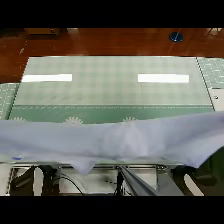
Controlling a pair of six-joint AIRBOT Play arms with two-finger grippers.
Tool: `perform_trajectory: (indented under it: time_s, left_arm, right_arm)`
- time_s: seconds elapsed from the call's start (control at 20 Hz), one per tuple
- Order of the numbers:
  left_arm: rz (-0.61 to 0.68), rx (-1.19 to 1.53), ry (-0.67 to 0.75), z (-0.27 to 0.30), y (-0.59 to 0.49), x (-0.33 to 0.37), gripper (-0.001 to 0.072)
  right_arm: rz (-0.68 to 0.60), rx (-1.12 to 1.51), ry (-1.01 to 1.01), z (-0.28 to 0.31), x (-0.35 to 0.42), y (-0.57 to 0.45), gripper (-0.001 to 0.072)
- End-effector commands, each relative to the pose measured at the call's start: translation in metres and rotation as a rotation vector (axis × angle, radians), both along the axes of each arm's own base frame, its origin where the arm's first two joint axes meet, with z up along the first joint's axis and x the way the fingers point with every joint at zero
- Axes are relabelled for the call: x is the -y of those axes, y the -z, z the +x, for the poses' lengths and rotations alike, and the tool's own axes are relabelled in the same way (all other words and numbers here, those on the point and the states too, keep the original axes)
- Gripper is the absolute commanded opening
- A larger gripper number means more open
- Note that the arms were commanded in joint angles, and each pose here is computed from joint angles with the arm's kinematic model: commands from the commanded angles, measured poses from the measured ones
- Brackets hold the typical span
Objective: Fold the shirts.
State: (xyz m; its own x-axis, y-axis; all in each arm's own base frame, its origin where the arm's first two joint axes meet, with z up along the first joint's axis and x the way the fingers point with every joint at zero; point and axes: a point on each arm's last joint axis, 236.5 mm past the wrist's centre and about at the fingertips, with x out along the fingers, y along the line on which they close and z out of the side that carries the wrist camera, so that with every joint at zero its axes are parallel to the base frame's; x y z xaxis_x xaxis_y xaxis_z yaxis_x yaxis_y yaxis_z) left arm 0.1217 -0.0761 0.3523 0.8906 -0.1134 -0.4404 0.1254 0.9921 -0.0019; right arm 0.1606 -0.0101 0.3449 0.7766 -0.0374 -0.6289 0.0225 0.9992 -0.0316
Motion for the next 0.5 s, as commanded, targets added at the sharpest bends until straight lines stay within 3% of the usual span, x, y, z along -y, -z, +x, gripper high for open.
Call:
perform_trajectory:
  time_s: [0.0,0.2,0.45]
  left_arm:
    - [-0.082,-0.232,0.034,0.015,0.051,-0.008,0.0021]
    - [-0.244,-0.441,0.026,0.057,0.132,-0.028,0.002]
    - [-0.371,-0.391,0.007,0.146,0.175,-0.048,0.002]
  right_arm:
    - [-0.039,-0.267,-0.025,0.022,-0.001,0.073,0.0021]
    - [-0.12,-0.578,-0.098,0.069,0.0,0.184,0.0021]
    - [-0.203,-0.4,-0.171,0.198,-0.004,0.221,0.0021]
